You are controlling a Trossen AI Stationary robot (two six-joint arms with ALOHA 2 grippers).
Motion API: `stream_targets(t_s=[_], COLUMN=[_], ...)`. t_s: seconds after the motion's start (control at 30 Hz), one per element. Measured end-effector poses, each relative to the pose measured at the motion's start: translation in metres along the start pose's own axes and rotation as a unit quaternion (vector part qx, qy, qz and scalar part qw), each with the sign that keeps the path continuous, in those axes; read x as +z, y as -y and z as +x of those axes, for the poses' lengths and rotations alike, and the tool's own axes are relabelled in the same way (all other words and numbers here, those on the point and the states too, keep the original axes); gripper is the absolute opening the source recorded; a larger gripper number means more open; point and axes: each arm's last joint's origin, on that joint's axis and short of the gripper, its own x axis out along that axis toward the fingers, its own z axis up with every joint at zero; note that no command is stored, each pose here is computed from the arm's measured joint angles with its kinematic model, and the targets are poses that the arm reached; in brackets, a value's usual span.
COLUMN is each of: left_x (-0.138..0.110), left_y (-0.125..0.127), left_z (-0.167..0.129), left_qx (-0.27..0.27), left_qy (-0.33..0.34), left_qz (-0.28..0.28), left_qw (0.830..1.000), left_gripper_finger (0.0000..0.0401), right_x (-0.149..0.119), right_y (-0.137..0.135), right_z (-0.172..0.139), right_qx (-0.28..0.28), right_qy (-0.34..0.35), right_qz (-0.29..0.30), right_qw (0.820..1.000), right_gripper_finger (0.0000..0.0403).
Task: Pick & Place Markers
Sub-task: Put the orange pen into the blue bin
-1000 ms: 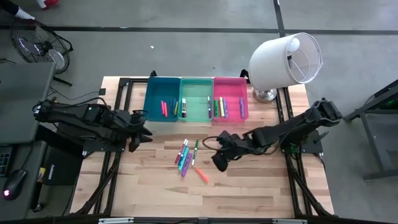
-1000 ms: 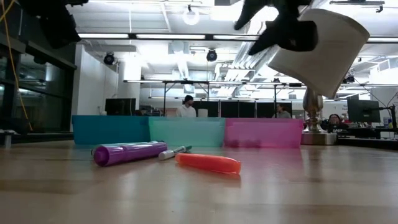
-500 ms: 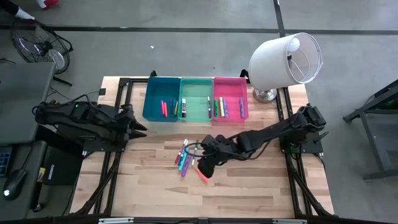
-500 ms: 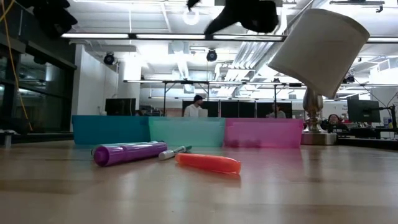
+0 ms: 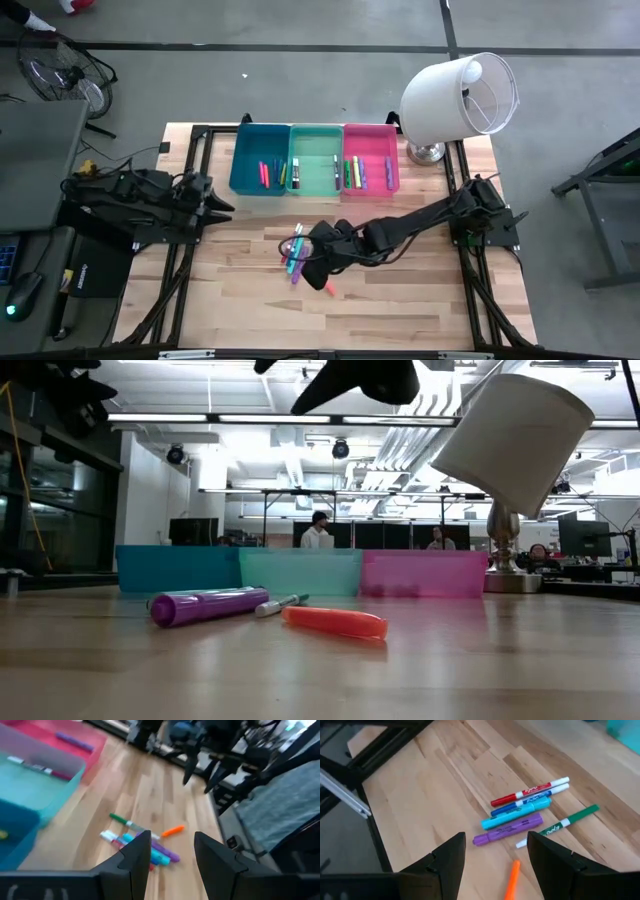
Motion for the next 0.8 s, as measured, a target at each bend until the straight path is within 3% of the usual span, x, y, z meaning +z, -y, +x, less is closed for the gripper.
stream_targets(t_s=[0.37, 0.57, 0.8], left_x=[-0.008, -0.013, -0.013], left_y=[-0.003, -0.006, -0.005], left_z=[-0.022, -0.031, -0.032], left_qx=[-0.059, -0.062, -0.08], left_qy=[0.041, 0.044, 0.031], left_qz=[0.013, 0.014, 0.024], left_qw=[0.997, 0.997, 0.996], left_gripper_finger=[0.015, 0.015, 0.0149], right_x=[0.023, 0.028, 0.03], right_y=[-0.007, -0.015, -0.026], right_z=[-0.003, 0.02, 0.054], right_qx=[0.031, 0.052, 0.056], right_qy=[0.061, 0.093, 0.075], right_qz=[0.032, 0.028, 0.016], right_qw=[0.997, 0.994, 0.995], right_gripper_finger=[0.0201, 0.0201, 0.0201])
